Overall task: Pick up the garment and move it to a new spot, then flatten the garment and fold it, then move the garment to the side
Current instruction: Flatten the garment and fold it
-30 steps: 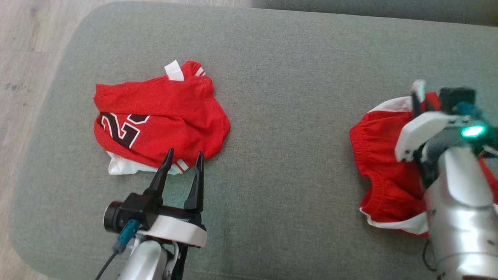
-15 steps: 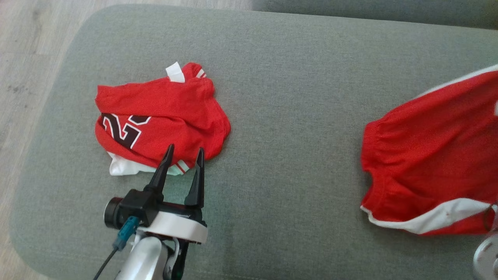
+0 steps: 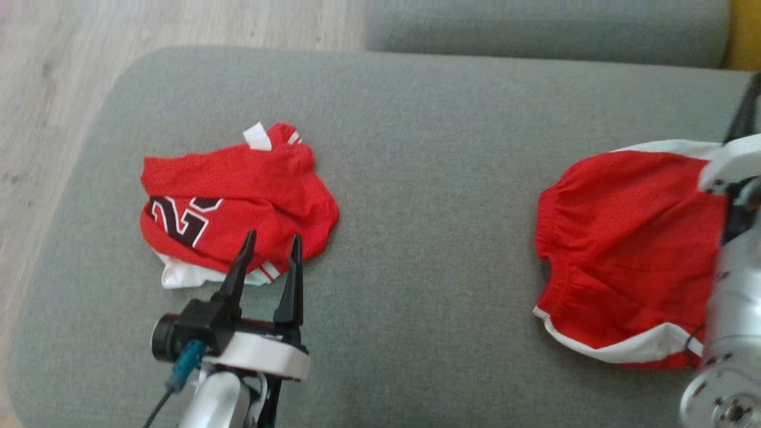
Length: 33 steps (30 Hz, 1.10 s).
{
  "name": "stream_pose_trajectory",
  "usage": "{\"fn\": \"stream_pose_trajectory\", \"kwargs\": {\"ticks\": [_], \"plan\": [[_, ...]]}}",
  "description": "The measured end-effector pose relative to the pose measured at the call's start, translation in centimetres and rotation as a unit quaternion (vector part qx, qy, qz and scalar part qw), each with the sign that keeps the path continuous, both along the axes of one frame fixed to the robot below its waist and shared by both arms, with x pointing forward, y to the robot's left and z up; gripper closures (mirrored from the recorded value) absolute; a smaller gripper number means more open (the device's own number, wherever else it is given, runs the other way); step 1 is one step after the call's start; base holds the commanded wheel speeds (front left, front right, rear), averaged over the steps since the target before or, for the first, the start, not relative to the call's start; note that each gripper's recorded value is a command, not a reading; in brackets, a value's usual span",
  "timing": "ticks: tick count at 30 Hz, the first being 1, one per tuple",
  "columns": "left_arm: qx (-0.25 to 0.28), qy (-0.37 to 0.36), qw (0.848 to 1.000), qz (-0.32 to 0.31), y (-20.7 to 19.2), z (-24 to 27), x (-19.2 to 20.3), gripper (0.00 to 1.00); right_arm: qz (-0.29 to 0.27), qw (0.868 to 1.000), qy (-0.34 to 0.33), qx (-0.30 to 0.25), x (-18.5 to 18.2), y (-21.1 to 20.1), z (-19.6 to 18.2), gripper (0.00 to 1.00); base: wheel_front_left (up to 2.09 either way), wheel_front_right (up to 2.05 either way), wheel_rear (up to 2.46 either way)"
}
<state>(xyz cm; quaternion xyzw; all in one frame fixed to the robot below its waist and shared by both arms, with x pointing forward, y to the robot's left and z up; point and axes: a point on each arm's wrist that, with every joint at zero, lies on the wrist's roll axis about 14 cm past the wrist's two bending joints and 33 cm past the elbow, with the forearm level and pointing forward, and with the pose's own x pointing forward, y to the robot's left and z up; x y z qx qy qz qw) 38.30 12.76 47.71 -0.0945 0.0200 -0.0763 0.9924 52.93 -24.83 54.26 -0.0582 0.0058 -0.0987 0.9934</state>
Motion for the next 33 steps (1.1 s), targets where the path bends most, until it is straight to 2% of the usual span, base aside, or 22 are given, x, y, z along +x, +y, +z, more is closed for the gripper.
{"fn": "stream_pose_trajectory", "kwargs": {"ticks": [4, 11, 16, 20, 28, 33], "plan": [[-0.002, -0.004, 1.000, -0.005, -0.4, 0.3, -0.8, 0.00, 0.019, 0.999, -0.016, 0.020, -1.2, 1.2, 0.5, 0.00, 0.00, 0.00, 0.00], [-0.006, -0.016, 1.000, -0.020, -1.5, 1.0, -2.2, 0.00, 0.087, 0.990, -0.034, 0.110, -6.2, 5.2, -1.1, 0.00, 0.00, 0.00, 0.00], [-0.008, -0.022, 0.999, -0.033, -2.4, 1.4, -2.6, 0.00, 0.091, 0.981, 0.018, 0.173, -12.6, 6.0, -7.2, 0.00, 0.00, 0.00, 0.00], [-0.012, -0.015, 0.999, -0.036, -2.7, 0.9, -2.9, 0.00, 0.095, 0.978, 0.066, 0.174, -16.5, 6.7, -10.9, 0.00, 0.00, 0.00, 0.00], [-0.014, -0.002, 0.999, -0.034, -2.5, 0.1, -2.9, 0.00, 0.132, 0.980, 0.058, 0.141, -14.5, 8.3, -8.5, 0.00, 0.00, 0.00, 0.00], [-0.017, 0.011, 0.999, -0.027, -2.0, -0.7, -2.7, 0.00, 0.166, 0.971, 0.126, 0.115, -11.7, 10.6, -8.9, 0.00, 0.00, 0.00, 0.00]]}}
